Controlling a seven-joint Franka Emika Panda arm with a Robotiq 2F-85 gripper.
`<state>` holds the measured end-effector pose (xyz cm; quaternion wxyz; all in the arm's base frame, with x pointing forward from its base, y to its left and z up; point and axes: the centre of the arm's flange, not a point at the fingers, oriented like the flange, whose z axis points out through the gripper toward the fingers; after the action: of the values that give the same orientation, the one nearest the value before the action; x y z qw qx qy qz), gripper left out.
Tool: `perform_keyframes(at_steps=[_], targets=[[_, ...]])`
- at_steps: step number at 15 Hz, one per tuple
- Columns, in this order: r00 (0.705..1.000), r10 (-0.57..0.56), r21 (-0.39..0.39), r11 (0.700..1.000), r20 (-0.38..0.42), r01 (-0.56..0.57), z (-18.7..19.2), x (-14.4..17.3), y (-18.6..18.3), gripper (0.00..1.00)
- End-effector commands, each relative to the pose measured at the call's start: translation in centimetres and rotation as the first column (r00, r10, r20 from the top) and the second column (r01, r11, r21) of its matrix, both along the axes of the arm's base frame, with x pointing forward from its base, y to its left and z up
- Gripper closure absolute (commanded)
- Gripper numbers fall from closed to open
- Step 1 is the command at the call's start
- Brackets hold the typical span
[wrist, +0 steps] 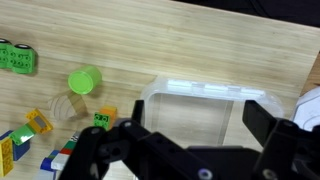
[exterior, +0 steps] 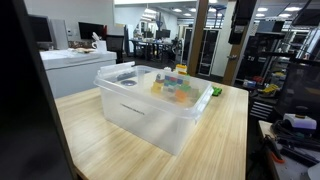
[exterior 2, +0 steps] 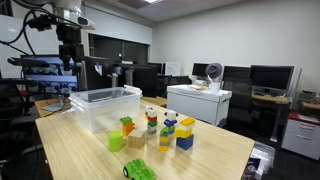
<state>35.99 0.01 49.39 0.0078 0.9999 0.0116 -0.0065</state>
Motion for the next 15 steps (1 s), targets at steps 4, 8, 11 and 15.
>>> perform_keyframes(at_steps=[4,8,11,15], targets=[[0.996,-0.067,-0.06,0.996,0.054,0.071,-0.4,1.8,-2.6,0.0],[0.992,-0.1,-0.084,0.991,0.074,0.106,-1.4,3.0,-5.3,0.0],[0.984,-0.153,-0.109,0.981,0.087,0.162,-2.5,3.9,-8.0,0.0],[0.966,-0.251,-0.141,0.956,0.067,0.258,-5.7,3.7,-12.2,0.0]])
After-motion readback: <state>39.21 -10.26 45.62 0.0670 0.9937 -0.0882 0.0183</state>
